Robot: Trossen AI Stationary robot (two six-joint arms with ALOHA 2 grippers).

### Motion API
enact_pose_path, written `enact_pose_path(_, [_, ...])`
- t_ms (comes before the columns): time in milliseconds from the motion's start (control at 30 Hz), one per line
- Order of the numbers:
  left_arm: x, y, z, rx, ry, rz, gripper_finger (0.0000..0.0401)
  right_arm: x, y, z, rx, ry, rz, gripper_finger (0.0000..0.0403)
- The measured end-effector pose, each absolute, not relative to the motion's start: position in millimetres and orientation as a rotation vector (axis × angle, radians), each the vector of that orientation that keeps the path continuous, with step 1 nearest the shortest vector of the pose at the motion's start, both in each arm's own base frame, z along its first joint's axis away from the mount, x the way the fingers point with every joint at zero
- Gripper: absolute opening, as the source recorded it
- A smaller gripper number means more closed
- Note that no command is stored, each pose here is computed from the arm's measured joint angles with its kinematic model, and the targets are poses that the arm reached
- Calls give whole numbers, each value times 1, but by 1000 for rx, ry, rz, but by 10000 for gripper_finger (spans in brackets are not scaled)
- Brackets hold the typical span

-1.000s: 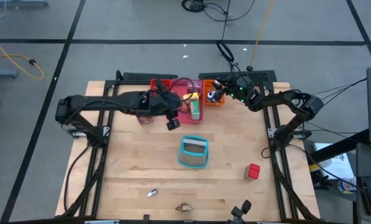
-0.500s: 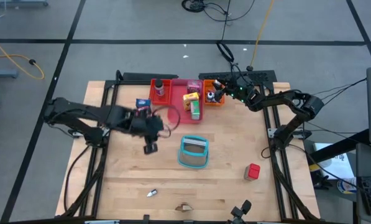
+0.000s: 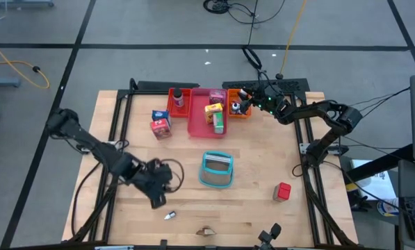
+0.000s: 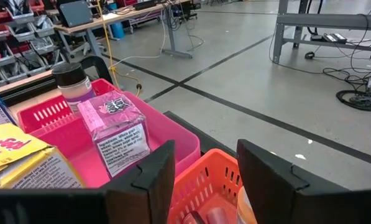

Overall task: Pick & Place Kitchen Items
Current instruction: Put the small brown food coloring bottle into the orange bin

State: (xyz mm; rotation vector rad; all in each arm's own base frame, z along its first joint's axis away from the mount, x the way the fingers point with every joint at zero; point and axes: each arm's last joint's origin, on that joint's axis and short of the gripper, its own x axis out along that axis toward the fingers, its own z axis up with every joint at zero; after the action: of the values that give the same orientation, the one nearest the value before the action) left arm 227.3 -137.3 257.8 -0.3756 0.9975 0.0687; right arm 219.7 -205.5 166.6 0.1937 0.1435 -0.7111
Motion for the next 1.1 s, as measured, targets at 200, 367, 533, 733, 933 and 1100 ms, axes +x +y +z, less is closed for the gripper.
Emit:
enact_pose_path(200, [219, -162, 228, -494, 895, -72, 127, 220, -206, 167, 194, 144, -711, 164])
enact_pose_path(367, [205, -169, 204, -602, 903, -68, 127, 220, -205, 166, 195, 146, -710, 166])
enact_pose_path(533, [201, -177, 185, -675, 876, -51, 127, 220, -205, 166, 199, 153, -710, 165])
enact_pose_path(733, [211, -191, 167, -684, 954, -65, 127, 220, -205, 165, 199, 156, -711, 166])
enact_pose_path(933, [226, -205, 159, -709, 1038, -8, 127, 219, -205, 165, 199, 156, -712, 163])
enact_pose_path(1100, [234, -211, 154, -685, 1158, 93, 127, 219, -205, 165, 199, 155, -712, 163])
